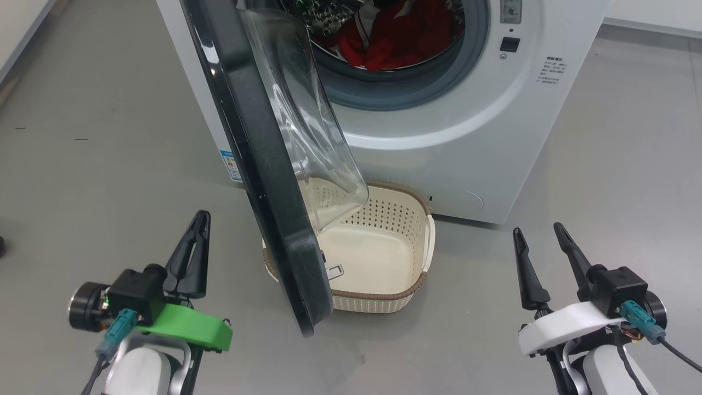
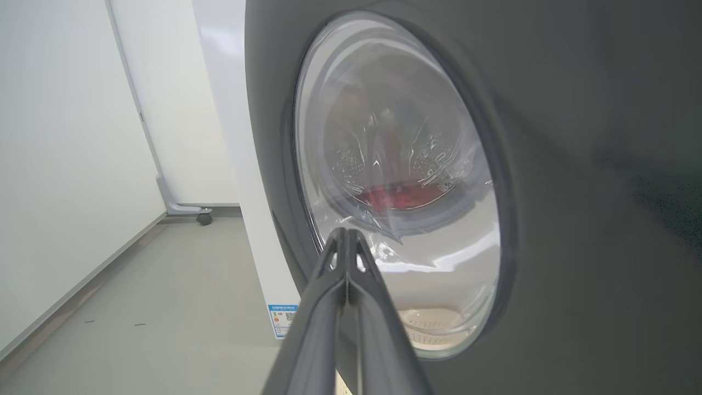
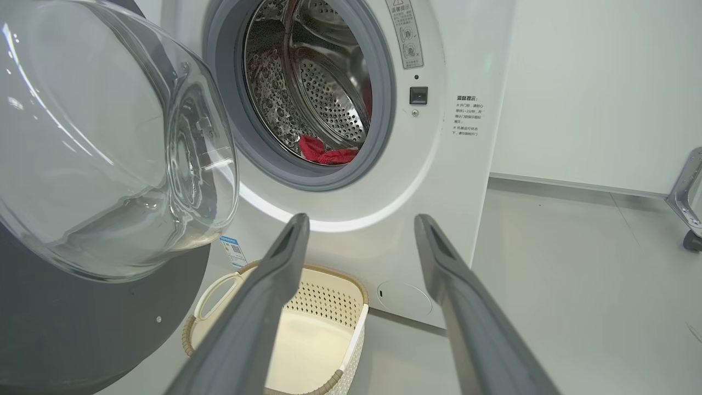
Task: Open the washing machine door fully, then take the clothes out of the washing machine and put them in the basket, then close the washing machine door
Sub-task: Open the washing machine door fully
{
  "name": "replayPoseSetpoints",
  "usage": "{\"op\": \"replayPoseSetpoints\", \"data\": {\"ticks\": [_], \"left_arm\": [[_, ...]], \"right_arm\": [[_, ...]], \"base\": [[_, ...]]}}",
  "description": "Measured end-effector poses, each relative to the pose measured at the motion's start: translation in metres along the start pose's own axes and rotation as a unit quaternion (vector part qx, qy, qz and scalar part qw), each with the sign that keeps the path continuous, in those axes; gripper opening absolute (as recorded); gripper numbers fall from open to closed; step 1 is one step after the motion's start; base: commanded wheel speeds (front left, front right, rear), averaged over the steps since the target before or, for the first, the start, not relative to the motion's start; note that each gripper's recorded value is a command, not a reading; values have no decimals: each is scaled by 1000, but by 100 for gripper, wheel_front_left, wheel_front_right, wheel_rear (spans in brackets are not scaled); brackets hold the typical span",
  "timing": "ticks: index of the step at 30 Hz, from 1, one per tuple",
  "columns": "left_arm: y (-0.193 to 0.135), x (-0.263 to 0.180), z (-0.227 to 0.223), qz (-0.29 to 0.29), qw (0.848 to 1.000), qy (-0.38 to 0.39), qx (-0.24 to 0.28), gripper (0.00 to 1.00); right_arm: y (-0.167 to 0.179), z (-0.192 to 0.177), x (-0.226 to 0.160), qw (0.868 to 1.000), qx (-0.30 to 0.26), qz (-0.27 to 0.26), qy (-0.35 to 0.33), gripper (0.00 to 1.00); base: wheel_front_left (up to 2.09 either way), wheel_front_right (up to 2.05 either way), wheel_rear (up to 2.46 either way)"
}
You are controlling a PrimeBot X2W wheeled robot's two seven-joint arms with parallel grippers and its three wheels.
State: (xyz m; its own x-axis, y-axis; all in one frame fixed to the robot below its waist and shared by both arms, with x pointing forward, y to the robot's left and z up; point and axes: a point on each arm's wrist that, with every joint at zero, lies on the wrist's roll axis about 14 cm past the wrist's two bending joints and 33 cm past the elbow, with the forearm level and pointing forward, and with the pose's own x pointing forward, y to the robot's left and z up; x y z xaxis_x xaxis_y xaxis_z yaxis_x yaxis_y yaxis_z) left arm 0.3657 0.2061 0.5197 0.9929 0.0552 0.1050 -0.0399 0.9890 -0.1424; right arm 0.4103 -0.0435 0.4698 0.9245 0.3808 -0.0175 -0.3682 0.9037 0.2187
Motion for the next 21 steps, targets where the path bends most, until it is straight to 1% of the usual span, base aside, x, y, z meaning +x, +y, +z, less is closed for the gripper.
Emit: {"op": "replayPoseSetpoints", "data": {"ticks": [3,6,13,18,21], "left_arm": [[-2,7,31,-4,999,-47,14,0],[-8,15,72,-15,994,-109,26,0],[-34,6,152,-51,969,-233,57,0],[-68,-9,188,-105,949,-293,55,0],[-89,-15,191,-140,943,-300,47,0]], "right_arm": [[2,0,0,1000,-4,4,0,100],[4,1,0,1000,-5,7,-1,100],[7,-2,-5,1000,-6,12,4,100],[11,0,-6,1000,-7,17,1,100],[12,0,-6,1000,-7,21,1,100]], "base": [[0,0,0],[0,0,0],[0,0,0],[0,0,0],[0,0,0]]}}
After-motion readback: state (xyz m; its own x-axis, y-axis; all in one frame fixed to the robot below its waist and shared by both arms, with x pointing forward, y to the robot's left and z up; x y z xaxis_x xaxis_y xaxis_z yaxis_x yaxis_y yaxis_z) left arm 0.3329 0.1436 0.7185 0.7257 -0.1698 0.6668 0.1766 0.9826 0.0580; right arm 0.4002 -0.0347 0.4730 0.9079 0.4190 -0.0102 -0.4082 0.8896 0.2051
